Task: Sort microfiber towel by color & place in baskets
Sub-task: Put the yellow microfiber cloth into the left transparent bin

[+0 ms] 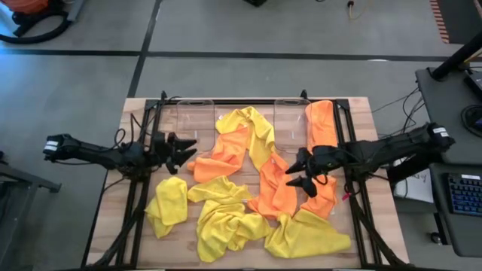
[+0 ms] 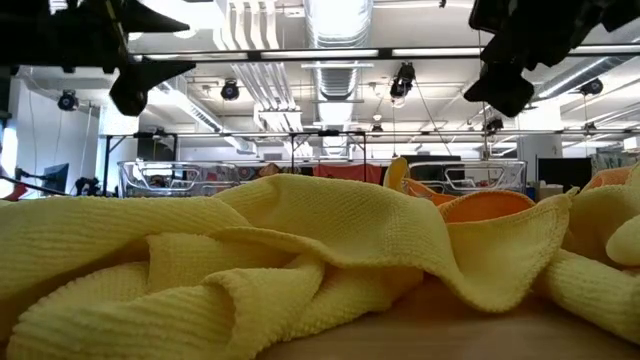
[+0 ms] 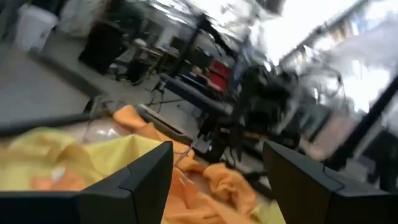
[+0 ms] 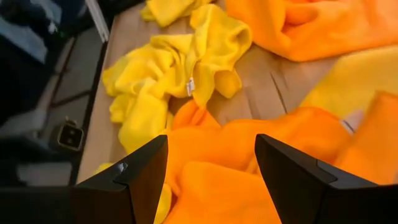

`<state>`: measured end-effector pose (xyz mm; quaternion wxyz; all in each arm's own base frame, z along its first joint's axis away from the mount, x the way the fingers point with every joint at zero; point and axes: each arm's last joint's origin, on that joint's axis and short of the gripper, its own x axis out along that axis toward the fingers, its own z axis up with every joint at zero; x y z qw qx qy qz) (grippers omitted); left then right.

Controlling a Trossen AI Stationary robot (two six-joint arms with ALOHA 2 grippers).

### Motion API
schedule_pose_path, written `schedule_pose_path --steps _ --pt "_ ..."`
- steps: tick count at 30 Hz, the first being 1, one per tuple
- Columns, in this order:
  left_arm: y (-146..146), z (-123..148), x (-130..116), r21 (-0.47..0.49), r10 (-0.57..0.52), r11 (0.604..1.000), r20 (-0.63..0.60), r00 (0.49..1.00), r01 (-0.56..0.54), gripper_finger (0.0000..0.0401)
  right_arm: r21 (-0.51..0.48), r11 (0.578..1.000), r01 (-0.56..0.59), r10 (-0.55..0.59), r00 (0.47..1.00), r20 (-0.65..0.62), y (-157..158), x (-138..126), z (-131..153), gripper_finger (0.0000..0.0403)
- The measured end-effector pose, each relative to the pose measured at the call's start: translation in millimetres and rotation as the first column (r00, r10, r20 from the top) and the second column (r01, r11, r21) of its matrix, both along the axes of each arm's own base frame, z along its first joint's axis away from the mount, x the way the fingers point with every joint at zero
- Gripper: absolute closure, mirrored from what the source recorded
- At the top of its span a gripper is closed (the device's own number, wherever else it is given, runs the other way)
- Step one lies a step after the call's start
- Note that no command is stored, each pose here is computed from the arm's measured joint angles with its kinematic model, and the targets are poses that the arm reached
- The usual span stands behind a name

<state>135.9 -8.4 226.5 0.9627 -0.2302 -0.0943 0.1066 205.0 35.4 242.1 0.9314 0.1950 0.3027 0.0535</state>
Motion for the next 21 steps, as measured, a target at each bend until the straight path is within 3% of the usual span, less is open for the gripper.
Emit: schedule_pose_path --steps 2,5,9,13,21 --pt "-4 8 5 0.125 -0.062 0.99 -0.055 0.997 0.069 0.0169 -0.034 0.999 -0.031 0.031 1.0 0.0 3 8 1 0.0165" --pt "-12 17 14 0.184 -0.109 0.975 -0.095 0.99 0.125 0.0169 -0.075 0.995 -0.068 0.065 0.997 -0.035 7 19 -2 0.0165" --pt "-26 26 26 0.183 -0.136 0.97 -0.135 0.982 0.159 0.0169 -0.117 0.985 -0.13 0.126 0.991 -0.044 15 31 -3 0.0165" --pt "-43 24 39 0.122 -0.205 0.964 -0.228 0.952 0.237 0.0169 -0.126 0.974 -0.19 0.182 0.981 -0.074 25 39 -10 0.0165" --pt "-54 26 66 0.043 -0.162 0.978 -0.448 0.88 0.202 0.0169 -0.106 0.979 -0.175 0.165 0.981 -0.099 30 61 -22 0.0165"
